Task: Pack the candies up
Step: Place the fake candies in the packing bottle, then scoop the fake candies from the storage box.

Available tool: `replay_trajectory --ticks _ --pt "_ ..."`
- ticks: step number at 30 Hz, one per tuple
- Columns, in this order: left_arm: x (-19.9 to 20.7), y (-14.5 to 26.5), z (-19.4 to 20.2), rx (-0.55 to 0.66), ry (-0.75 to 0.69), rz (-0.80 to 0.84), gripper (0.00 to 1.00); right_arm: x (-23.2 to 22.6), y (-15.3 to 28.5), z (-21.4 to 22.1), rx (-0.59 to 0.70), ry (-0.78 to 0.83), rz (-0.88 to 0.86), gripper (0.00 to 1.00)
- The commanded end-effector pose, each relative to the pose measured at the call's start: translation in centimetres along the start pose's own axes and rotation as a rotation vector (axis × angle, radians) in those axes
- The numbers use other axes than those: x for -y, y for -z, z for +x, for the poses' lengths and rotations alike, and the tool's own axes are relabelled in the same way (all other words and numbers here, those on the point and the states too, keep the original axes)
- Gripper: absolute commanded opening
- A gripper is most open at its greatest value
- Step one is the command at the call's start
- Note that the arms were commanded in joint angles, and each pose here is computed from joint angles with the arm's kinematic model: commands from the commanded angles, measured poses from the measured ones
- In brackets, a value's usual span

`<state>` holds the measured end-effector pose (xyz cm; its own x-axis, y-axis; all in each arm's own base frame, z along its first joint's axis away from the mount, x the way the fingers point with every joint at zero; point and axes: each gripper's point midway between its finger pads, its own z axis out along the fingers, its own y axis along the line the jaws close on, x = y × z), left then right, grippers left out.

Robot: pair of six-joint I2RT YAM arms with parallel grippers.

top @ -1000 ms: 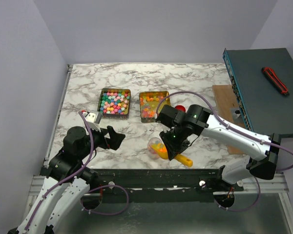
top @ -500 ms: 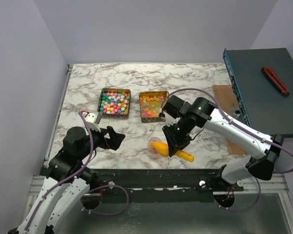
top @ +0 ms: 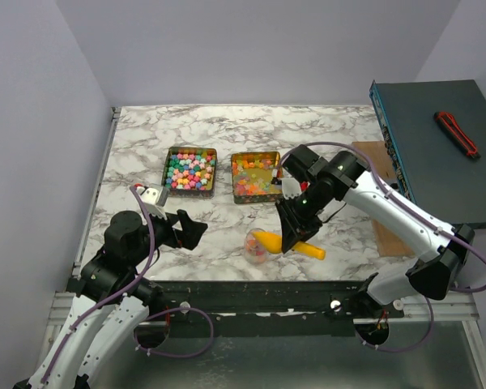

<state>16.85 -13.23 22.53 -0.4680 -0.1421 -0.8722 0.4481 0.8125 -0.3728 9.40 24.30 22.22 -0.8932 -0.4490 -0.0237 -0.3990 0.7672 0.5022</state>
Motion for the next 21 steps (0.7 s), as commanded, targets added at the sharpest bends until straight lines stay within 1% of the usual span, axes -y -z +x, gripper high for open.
replay_trajectory --ticks 1,5,10,15,21 --pt "-0.5 -0.2 -0.3 0.016 -0.016 -0.024 0.99 -1.0 1.5 -0.5 0.004 0.011 -0.101 0.0" --pt "-0.7 -0.3 -0.1 0.005 -0.014 -0.031 0.99 -0.7 1.6 -1.1 0.011 0.024 -0.107 0.01" --pt "-0.8 -0.6 0.1 -0.012 -0.011 -0.039 0.99 -0.2 2.5 -3.1 0.09 0.063 -0.077 0.01" --pt "-1.0 -0.9 0.3 -0.032 -0.007 -0.046 0.99 0.9 2.3 -5.2 0.186 0.106 -0.011 0.01" --pt "-1.3 -1.2 0.6 -0.047 -0.002 -0.062 0.99 3.5 2.5 -8.1 0.322 0.168 0.136 0.01"
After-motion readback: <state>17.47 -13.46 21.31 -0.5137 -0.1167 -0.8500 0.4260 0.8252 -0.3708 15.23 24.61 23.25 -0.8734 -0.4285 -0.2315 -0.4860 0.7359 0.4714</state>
